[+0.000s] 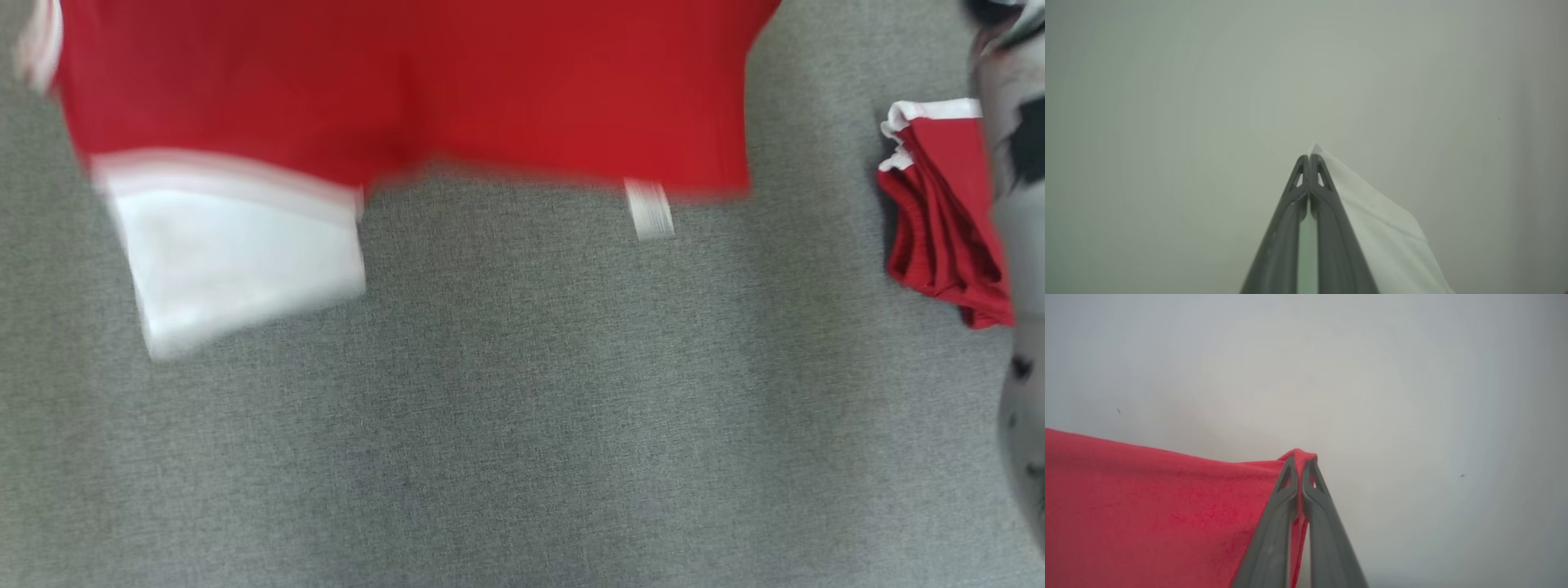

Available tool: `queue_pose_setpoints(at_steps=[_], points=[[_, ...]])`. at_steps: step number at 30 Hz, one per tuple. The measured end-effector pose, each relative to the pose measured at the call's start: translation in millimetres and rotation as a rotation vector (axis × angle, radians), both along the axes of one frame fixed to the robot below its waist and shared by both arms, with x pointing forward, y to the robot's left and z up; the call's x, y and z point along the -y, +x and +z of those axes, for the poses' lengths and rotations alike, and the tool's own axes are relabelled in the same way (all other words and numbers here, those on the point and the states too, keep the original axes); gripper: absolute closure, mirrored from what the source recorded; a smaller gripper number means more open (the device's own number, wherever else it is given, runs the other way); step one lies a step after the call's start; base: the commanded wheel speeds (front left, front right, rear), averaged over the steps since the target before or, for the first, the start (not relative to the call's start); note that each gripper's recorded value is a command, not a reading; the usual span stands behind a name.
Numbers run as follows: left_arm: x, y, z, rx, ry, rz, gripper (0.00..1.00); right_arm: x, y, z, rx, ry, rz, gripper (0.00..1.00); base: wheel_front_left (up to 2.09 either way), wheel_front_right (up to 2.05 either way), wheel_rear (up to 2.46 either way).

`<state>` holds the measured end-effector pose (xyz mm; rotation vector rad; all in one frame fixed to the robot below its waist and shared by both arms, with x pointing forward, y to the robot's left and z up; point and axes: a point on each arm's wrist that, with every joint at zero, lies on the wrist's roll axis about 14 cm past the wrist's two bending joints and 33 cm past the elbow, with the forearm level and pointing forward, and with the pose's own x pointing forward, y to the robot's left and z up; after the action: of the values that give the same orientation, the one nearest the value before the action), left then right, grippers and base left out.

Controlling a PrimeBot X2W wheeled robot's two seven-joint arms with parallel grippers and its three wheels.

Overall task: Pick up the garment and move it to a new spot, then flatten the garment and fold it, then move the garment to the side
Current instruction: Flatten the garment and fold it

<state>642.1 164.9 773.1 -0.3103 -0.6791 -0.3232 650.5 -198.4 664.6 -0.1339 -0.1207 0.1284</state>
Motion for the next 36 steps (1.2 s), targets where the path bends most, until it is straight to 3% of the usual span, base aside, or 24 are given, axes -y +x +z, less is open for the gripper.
queue_pose_setpoints(at_steps=[6, 10, 13, 17, 21, 28, 30, 36], points=[[6.4, -48.6, 97.1, 0.312, -0.039, -0.012, 1.0, 3.8, -12.3, 94.2, 0.319, -0.073, -0.015, 1.0, 0.0, 0.0, 0.0], [19.1, -58.7, 103.8, 0.356, -0.042, -0.058, 1.0, 11.7, -13.3, 106.4, 0.372, -0.105, -0.037, 1.0, 0.0, 0.0, 0.0], [27.3, -44.2, 66.2, 0.278, -0.021, -0.077, 1.0, 15.6, -1.2, 66.6, 0.274, -0.135, -0.043, 1.0, 0.0, 0.0, 0.0], [40.3, -18.6, -32.8, 0.058, 0.034, -0.097, 1.0, 16.5, 8.4, -32.3, 0.05, -0.168, -0.032, 1.0, 0.0, 0.0, 0.0], [45.3, -22.5, -115.9, -0.129, -0.005, -0.133, 1.0, 14.5, -5.1, -123.2, -0.17, -0.176, -0.006, 1.0, 0.0, 0.0, 0.0], [50.6, -83.9, -198.0, -0.355, -0.096, -0.182, 1.0, 20.5, -60.6, -190.3, -0.42, -0.095, 0.014, 1.0, 0.0, 0.0, 0.0], [48.5, -106.1, -223.1, -0.437, -0.081, -0.181, 1.0, 20.5, -80.1, -198.0, -0.481, -0.065, 0.023, 1.0, 0.0, 0.0, 0.0], [33.9, -167.5, -267.2, -0.62, -0.186, -0.142, 1.0, 38.7, -149.8, -212.9, -0.629, -0.055, 0.017, 1.0, 0.0, 0.0, 0.0]])
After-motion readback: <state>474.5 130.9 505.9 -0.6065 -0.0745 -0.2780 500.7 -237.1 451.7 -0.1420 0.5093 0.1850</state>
